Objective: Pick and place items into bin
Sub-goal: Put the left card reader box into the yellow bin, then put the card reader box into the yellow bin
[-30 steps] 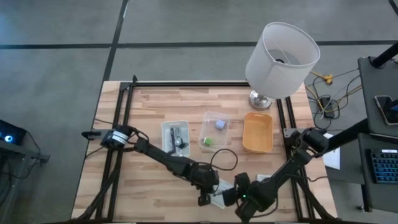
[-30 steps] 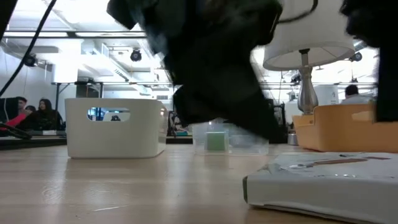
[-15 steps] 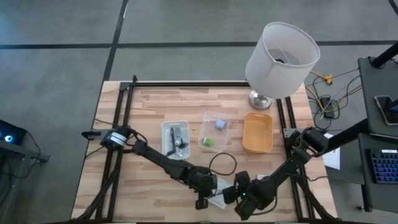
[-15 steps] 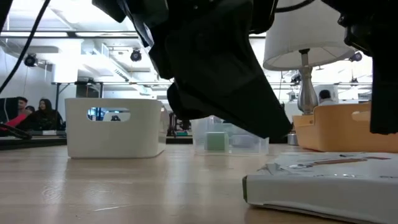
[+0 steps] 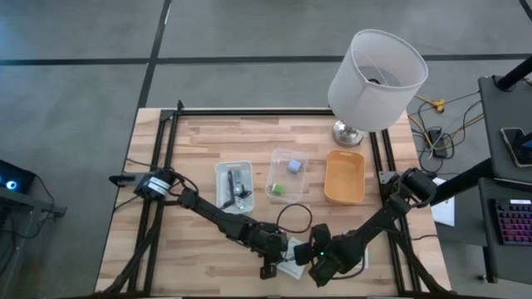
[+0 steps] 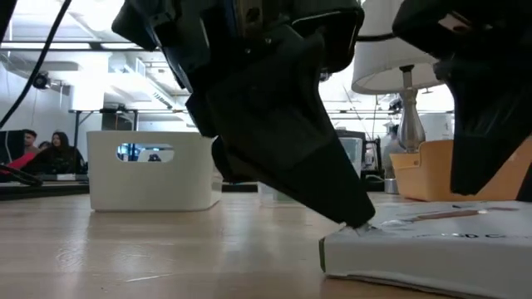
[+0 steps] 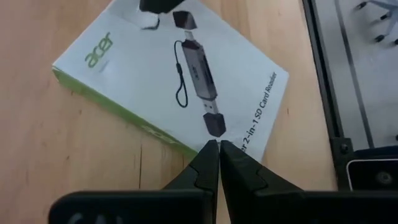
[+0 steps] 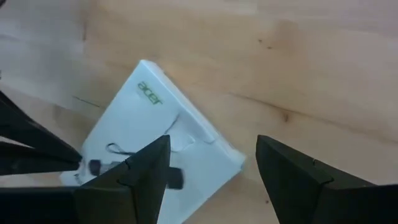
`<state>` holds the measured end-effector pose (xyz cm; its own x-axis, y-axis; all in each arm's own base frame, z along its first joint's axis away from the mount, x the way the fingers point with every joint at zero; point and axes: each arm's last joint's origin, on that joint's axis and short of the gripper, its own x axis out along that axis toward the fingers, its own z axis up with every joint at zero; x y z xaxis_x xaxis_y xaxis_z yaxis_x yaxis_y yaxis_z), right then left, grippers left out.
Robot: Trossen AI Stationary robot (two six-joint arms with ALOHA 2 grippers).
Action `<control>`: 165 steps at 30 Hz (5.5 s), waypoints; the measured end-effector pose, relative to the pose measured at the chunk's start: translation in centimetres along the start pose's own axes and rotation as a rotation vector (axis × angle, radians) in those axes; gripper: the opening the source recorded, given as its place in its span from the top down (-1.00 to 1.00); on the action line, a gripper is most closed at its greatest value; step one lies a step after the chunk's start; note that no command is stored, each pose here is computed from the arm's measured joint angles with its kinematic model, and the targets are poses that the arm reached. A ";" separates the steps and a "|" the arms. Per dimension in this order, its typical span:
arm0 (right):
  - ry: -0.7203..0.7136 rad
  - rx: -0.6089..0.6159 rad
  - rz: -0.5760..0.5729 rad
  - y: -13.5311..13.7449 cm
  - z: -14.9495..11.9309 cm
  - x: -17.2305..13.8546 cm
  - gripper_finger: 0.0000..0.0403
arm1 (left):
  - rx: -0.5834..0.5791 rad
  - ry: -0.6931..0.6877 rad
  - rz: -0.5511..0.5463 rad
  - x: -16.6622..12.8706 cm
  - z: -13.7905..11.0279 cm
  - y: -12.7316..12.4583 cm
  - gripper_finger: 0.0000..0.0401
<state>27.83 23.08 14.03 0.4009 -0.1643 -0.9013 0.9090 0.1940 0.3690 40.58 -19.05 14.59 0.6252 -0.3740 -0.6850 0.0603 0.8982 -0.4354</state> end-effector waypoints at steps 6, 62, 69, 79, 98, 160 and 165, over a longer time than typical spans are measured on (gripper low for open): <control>0.033 0.016 0.034 0.1 -0.2 0.2 -0.11 | -0.001 0.002 0.001 0.0 -0.1 0.0 1.00; 0.117 -0.102 0.251 4.3 2.4 -0.7 -0.10 | 0.036 -0.065 0.050 0.1 -1.3 0.3 1.00; 0.134 -0.147 0.175 3.8 2.8 -0.4 0.11 | 0.034 -0.068 0.040 0.1 -1.2 0.2 1.00; 0.168 -0.157 0.174 3.8 2.7 -0.6 0.70 | 0.035 -0.069 0.035 0.0 -1.1 0.1 1.00; -0.157 0.058 -0.130 0.1 5.5 -13.9 0.82 | 0.052 -0.248 0.283 -6.4 1.1 -1.8 1.00; -0.119 0.103 -0.203 -10.5 22.6 -8.7 0.09 | 0.055 -0.185 0.346 -6.6 -0.2 -0.8 1.00; 0.025 -0.193 -0.063 -7.5 21.1 -11.7 0.22 | 0.055 -0.181 0.348 -6.6 -0.3 -0.8 1.00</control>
<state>18.74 3.11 26.64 0.3391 -0.1584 -0.9273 0.8924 0.3661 0.2638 36.18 -17.34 19.27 0.7423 -0.0028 -0.6701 -0.1405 0.9771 -0.1597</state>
